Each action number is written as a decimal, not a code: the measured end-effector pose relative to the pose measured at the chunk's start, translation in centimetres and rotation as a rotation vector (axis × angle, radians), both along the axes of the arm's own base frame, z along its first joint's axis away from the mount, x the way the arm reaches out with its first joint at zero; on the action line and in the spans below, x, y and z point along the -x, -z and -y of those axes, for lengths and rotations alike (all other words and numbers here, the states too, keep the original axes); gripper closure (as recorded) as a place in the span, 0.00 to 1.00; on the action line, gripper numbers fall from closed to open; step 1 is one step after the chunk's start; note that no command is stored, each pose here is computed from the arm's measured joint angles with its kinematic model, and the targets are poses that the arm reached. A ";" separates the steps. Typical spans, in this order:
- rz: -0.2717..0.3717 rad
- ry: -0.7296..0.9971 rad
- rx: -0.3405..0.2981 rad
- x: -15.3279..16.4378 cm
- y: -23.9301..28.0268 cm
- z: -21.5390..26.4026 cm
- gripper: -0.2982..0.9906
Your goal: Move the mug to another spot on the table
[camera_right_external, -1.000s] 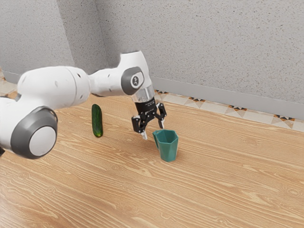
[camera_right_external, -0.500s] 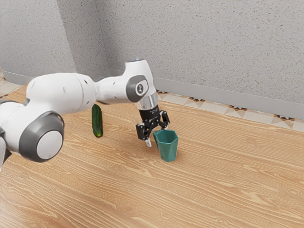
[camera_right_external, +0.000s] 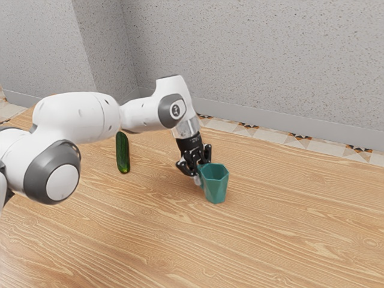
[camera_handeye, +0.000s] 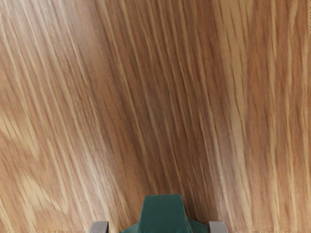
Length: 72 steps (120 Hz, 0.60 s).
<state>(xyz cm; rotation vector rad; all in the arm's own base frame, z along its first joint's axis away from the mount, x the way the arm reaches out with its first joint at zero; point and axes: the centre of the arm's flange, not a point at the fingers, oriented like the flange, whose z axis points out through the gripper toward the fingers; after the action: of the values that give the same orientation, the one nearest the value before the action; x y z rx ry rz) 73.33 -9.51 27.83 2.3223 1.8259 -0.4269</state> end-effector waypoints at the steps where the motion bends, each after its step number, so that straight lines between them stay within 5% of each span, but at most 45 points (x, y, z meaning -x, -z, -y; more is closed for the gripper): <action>1: 0.000 -0.003 0.003 0.0 0.0 -0.1 0.66; 32: -0.009 -0.063 0.113 0.7 -1.9 -0.2 0.74; 72: -0.014 -0.166 0.223 7.9 -4.6 -2.7 0.81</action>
<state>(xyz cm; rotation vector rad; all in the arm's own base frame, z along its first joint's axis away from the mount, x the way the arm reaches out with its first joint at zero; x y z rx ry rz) 65.41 -6.77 32.44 2.0100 1.8536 -0.5907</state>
